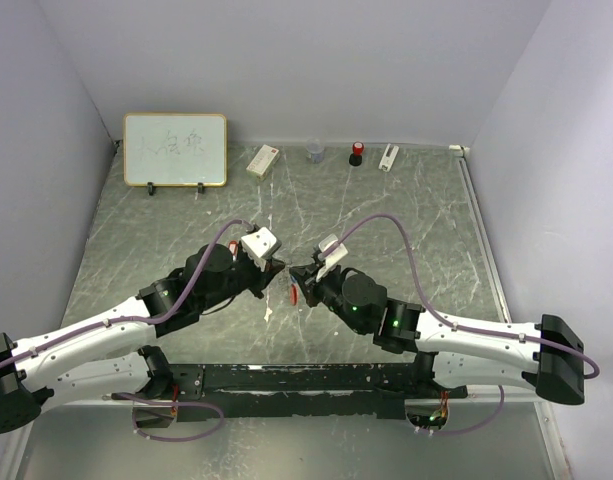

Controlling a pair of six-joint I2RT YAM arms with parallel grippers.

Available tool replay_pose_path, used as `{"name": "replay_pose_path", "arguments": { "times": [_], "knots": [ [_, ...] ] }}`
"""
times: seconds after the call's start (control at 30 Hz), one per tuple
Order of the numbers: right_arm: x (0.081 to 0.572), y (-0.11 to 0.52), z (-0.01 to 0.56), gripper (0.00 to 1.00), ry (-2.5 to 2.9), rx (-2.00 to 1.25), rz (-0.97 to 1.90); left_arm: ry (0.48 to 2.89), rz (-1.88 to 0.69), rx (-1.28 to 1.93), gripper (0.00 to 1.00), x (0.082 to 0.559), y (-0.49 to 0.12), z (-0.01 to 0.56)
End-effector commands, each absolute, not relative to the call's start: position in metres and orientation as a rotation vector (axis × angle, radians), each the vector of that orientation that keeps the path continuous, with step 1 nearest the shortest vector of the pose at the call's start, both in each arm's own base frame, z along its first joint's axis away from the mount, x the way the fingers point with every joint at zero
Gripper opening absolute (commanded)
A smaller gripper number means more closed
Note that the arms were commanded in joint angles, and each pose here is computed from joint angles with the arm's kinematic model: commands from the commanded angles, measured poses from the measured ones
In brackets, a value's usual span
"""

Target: Put the keys on the keyring

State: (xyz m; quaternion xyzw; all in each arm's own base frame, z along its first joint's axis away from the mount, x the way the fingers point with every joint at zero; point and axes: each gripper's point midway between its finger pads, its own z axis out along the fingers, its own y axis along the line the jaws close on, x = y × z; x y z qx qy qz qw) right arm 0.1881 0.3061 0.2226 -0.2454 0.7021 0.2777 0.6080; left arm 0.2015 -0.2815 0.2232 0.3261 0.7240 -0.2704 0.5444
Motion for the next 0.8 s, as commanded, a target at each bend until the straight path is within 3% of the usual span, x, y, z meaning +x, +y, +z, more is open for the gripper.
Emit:
{"name": "replay_pose_path", "arguments": {
  "times": [0.0, 0.77],
  "knots": [
    [0.19, 0.313, 0.247, 0.0, 1.577, -0.518, 0.689, 1.642, -0.696, 0.754, 0.07, 0.201, -0.287, 0.247],
    [0.199, 0.296, 0.251, 0.0, 1.587, -0.43, 0.649, 1.64, -0.707, 0.77, 0.07, 0.198, -0.287, 0.246]
  ]
}}
